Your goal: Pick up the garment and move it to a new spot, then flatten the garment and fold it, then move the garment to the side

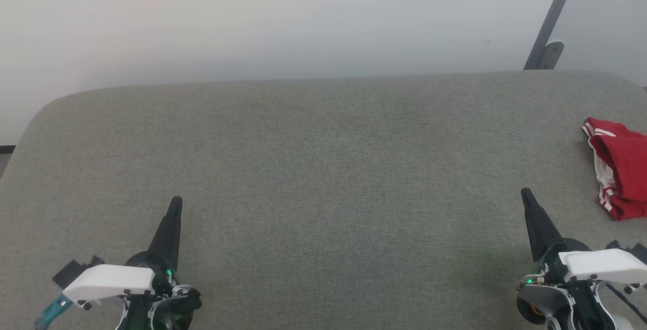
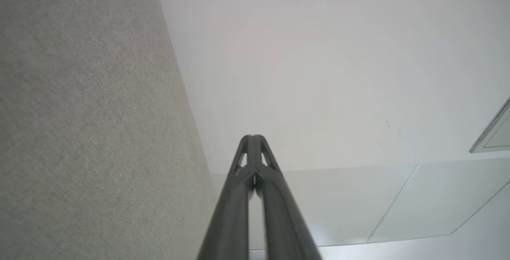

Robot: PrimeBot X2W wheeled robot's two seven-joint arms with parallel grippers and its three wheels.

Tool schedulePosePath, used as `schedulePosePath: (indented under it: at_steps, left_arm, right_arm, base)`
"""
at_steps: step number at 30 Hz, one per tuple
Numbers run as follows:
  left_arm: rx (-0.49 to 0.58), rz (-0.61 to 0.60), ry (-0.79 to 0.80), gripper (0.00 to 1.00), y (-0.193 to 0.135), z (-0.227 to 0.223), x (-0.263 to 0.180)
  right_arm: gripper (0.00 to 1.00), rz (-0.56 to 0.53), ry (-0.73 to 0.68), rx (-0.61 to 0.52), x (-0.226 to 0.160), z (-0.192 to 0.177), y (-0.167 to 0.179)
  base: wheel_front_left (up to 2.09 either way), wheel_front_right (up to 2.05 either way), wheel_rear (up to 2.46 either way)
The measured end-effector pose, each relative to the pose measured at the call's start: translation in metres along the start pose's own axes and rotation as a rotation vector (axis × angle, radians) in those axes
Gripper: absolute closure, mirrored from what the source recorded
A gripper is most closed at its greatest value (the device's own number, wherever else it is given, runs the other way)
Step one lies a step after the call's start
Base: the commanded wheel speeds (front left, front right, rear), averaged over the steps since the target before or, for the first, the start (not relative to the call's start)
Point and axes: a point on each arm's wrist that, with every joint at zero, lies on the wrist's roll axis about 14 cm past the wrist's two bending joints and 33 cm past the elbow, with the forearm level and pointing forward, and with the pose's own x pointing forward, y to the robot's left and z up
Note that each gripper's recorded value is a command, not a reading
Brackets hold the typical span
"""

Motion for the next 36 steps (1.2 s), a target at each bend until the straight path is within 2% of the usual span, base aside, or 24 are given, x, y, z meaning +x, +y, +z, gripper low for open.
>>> schedulePosePath:
  at_steps: [5,36]
  left_arm:
    - [-0.032,-0.009,0.007,1.0,-0.0025,-0.002,0.0016]
    - [-0.032,-0.009,0.008,1.0,-0.0025,-0.0022,0.0016]
  right_arm:
    - [1.0,0.006,0.003,0.031,0.0003,-0.0013,0.0014]
    - [1.0,0.008,0.002,0.031,0.0006,-0.0013,0.002]
  base:
    - [0.0,0.0,0.0]
    - [0.0,0.0,0.0]
